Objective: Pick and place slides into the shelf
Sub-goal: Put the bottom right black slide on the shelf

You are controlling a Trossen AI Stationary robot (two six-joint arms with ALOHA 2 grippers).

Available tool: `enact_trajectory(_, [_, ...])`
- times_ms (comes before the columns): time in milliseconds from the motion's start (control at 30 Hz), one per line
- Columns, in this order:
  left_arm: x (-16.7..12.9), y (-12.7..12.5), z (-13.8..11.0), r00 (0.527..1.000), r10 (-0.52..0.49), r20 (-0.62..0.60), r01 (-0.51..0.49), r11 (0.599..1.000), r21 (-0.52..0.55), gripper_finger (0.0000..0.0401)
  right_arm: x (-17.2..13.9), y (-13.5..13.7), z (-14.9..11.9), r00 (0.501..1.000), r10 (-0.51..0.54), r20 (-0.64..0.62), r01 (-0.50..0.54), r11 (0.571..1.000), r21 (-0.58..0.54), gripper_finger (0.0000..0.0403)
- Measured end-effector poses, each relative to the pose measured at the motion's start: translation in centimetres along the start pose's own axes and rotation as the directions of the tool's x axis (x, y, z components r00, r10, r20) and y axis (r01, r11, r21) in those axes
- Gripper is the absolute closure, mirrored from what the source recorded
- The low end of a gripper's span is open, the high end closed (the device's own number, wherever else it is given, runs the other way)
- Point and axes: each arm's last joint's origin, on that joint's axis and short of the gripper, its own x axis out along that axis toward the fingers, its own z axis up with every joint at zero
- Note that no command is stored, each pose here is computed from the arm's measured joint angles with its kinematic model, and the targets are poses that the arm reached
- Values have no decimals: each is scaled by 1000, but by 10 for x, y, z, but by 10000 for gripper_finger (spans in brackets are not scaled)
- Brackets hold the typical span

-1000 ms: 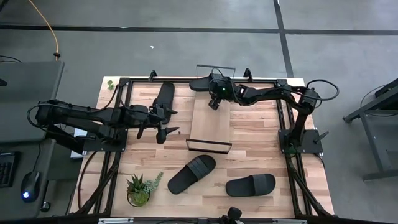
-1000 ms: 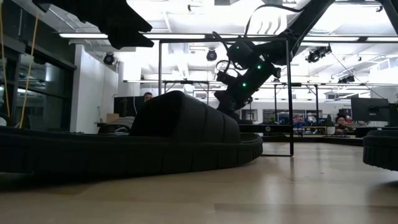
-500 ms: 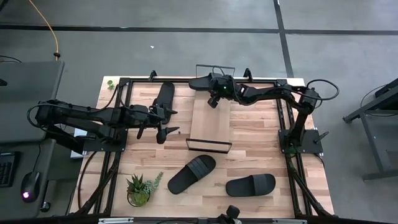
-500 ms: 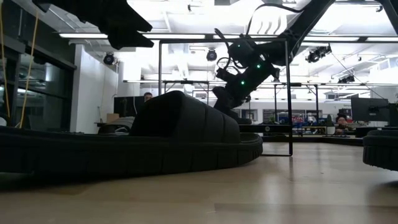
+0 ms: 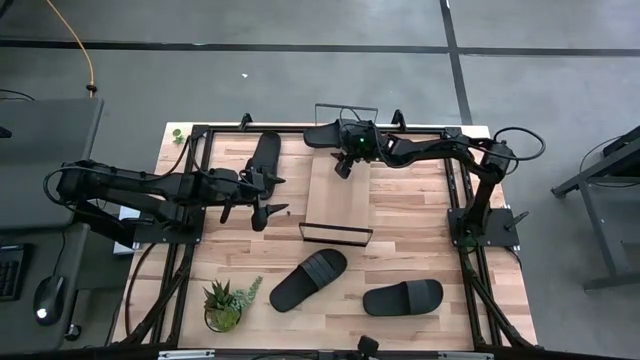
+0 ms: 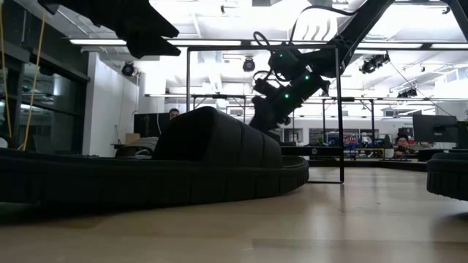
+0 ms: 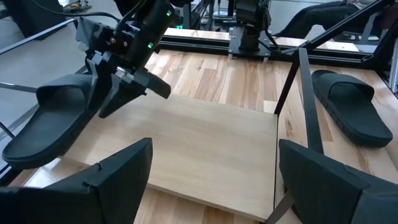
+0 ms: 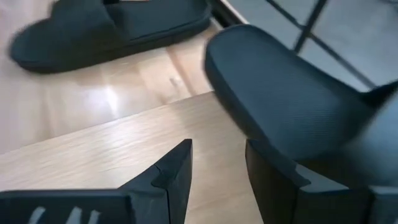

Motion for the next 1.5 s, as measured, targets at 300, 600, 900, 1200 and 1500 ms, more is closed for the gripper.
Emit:
enact_trajectory(300, [1, 0, -6, 998, -2, -58, 0, 999, -35, 73, -1, 1, 0, 999, 33, -3, -33, 999, 1, 263])
enact_trajectory(600, [0, 0, -7, 997, -3, -77, 0, 999, -44, 73, -24, 7, 14, 998, 65, 3, -65, 998, -7, 263])
enact_trajectory(900, [0, 0, -7, 997, -5, -77, 3, 999, -36, 73, -69, 24, 29, 994, 100, -42, -101, 994, -28, 263])
enact_trajectory(1200, [0, 0, -7, 997, -5, -77, 4, 1000, -20, 73, -120, 42, 32, 980, 149, -134, -157, 986, -52, 263])
enact_trajectory(1500, [0, -1, -6, 997, -47, -66, 47, 999, -4, 73, -141, 66, 35, 949, 286, -132, -299, 950, -94, 263])
